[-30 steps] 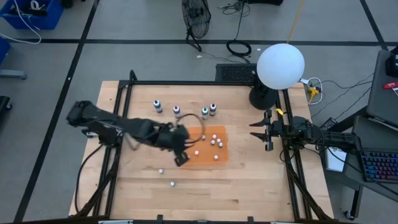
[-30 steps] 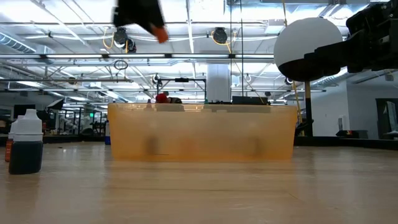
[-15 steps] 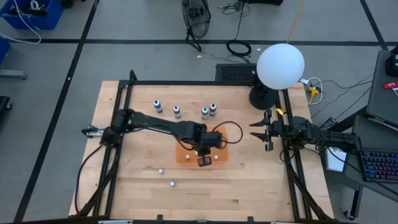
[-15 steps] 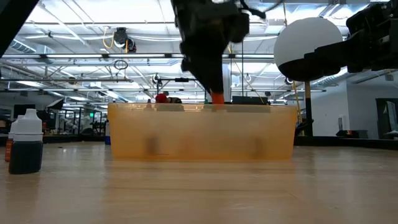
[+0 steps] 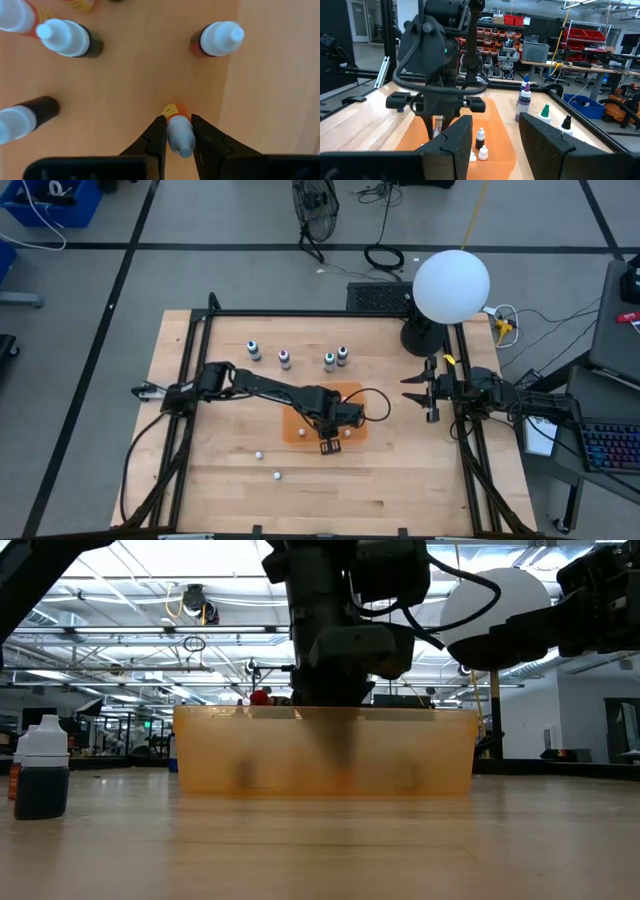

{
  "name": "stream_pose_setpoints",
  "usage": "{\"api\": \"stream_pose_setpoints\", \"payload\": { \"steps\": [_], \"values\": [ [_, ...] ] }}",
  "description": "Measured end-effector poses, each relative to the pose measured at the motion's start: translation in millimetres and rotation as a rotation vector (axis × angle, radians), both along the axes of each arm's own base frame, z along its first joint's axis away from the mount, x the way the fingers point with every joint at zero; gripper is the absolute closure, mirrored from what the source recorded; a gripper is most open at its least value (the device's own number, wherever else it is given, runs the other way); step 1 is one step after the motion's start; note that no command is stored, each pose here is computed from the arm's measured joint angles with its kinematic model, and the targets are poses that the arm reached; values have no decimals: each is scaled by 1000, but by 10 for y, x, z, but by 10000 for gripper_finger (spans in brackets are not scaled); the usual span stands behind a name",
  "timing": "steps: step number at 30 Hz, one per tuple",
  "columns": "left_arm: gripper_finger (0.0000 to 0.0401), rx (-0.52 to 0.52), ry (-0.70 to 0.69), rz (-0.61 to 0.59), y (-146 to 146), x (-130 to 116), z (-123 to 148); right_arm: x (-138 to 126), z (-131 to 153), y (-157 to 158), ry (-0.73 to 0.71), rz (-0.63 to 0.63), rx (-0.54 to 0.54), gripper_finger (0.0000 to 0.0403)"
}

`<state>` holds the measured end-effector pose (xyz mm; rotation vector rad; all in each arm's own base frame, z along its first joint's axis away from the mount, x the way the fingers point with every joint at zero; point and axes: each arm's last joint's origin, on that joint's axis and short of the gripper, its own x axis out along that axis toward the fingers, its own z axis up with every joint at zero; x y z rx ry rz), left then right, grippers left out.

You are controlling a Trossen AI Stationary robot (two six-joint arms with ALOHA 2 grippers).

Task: Pick & Place food coloring
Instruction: Put the small orange food coloring bottle into the orange bin

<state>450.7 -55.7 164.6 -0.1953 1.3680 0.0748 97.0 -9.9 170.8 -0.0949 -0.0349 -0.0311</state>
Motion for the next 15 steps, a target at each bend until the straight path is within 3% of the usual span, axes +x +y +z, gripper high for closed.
{"api": "stream_pose_setpoints", "payload": {
  "steps": [8,15],
  "values": [
    [330,-4,1,21,-1,4,-10,0,0,0,0,0,0,251],
    [255,-17,2,16,-13,3,-11,0,0,0,0,0,0,252]
  ]
}}
